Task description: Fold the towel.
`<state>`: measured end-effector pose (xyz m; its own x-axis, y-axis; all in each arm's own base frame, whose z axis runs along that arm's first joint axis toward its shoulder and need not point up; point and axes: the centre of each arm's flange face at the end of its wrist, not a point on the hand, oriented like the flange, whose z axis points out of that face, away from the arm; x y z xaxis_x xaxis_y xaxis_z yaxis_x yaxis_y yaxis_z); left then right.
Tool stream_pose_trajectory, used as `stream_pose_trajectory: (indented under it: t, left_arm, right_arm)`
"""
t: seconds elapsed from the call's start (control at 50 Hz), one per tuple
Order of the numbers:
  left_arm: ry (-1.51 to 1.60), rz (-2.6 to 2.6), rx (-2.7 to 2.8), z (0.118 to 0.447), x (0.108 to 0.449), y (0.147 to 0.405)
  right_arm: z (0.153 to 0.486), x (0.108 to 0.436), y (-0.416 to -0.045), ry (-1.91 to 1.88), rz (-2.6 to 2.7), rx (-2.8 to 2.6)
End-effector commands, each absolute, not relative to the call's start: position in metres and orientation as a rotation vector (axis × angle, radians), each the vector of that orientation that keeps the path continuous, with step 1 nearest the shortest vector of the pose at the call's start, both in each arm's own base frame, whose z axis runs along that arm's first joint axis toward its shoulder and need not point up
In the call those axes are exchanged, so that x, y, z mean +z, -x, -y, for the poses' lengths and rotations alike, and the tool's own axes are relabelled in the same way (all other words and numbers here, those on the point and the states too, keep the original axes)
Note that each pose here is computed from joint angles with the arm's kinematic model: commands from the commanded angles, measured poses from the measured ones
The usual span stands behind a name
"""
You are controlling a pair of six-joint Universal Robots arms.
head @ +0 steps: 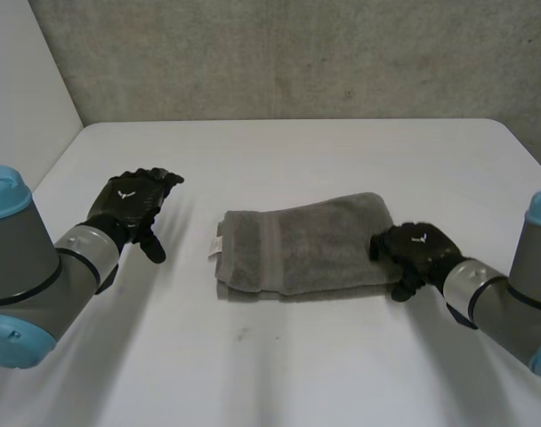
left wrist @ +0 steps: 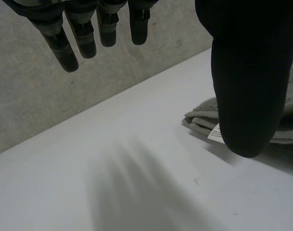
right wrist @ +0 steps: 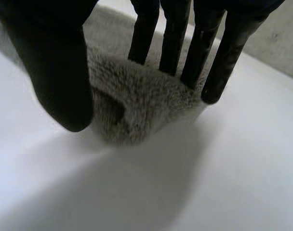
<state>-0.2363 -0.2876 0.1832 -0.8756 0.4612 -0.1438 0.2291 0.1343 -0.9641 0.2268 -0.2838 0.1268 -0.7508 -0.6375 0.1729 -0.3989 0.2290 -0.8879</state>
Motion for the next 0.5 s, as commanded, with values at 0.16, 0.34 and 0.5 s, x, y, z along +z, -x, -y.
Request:
stream_pose_trajectory:
  t: [0.16, 0.34, 0.5]
  left_arm:
    - [0.684, 2.197, 1.861, 0.282, 0.192, 0.240]
    - [0.678, 2.167, 1.897, 0.280, 0.203, 0.240]
    - [0.676, 2.164, 1.903, 0.280, 0.206, 0.240]
  right_arm:
    - [0.316, 0.170, -0.251, 1.016, -2.105, -1.820]
    - [0.257, 0.190, -0.362, 1.246, -1.780, -1.722]
    - [0.200, 0.149, -0.412, 1.457, -1.676, -1.513]
